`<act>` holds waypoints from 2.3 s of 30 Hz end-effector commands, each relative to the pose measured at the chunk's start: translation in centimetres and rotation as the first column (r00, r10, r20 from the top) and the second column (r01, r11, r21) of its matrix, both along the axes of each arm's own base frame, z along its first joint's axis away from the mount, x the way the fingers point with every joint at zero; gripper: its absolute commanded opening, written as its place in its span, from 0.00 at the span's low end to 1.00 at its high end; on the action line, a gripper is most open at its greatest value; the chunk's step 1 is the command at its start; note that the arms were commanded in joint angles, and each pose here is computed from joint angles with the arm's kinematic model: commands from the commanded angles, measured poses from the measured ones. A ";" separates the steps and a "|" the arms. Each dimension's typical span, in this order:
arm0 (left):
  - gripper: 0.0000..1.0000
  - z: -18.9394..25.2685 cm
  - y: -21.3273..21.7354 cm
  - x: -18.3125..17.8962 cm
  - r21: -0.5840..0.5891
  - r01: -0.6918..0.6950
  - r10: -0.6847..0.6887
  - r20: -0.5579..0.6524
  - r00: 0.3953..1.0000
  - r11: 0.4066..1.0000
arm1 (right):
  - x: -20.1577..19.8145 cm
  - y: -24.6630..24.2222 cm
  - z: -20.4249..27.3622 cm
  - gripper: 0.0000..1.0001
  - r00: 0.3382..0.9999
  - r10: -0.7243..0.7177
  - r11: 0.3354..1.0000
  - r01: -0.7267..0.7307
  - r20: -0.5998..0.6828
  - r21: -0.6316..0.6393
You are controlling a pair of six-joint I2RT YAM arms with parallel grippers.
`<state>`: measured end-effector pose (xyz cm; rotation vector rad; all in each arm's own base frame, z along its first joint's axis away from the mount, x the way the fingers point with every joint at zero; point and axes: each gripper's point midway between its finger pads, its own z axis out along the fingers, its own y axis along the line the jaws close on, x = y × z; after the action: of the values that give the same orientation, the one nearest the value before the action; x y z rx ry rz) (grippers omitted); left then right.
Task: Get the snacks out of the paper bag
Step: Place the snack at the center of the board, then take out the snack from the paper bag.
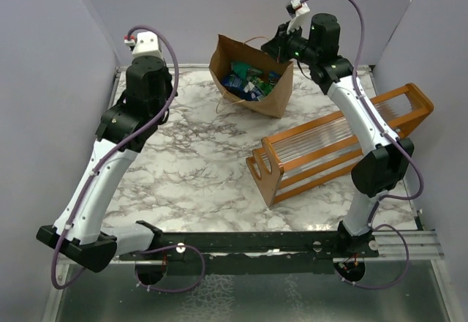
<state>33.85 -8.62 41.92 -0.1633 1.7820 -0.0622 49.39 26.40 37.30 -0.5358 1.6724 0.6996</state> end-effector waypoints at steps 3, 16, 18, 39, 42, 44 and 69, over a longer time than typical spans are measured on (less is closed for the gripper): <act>0.00 -8.9 3.0 1.5 0.117 -0.082 0.106 -0.212 0.972 0.990 | -0.6 -1.5 2.6 0.03 0.995 -0.055 0.998 0.057 0.083 -0.028; 0.00 -19.7 8.6 10.9 -0.402 -0.147 -0.030 -0.403 0.915 0.904 | -1.5 -0.3 3.3 0.03 0.997 0.019 1.000 -0.021 0.079 0.016; 0.00 -20.9 9.0 12.6 -0.497 -0.154 -0.067 -0.398 0.915 0.854 | -1.6 -0.2 3.2 0.03 0.997 0.028 0.999 -0.030 0.076 0.019; 0.47 -32.3 16.8 15.1 -0.294 -0.322 0.085 -0.606 0.791 0.900 | -8.4 5.2 1.5 0.01 0.921 0.388 0.912 -0.389 0.028 0.130; 0.59 -28.8 16.6 14.0 -0.301 -0.305 0.101 -0.543 0.834 0.904 | -9.3 6.5 0.8 0.01 0.916 0.400 0.910 -0.401 0.030 0.103; 0.64 -26.1 15.2 13.0 -0.359 -0.257 0.056 -0.485 0.872 0.897 | -9.9 7.5 0.4 0.01 0.912 0.410 0.907 -0.411 0.031 0.087; 0.62 -11.3 -11.4 -4.7 -0.519 0.468 -0.474 0.132 0.871 0.715 | -9.3 10.1 0.8 0.01 0.948 0.316 0.944 -0.317 0.029 0.087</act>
<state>28.91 -17.66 27.25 -0.1214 1.8934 -0.9033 39.33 36.88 36.44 -0.8135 1.5653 1.0266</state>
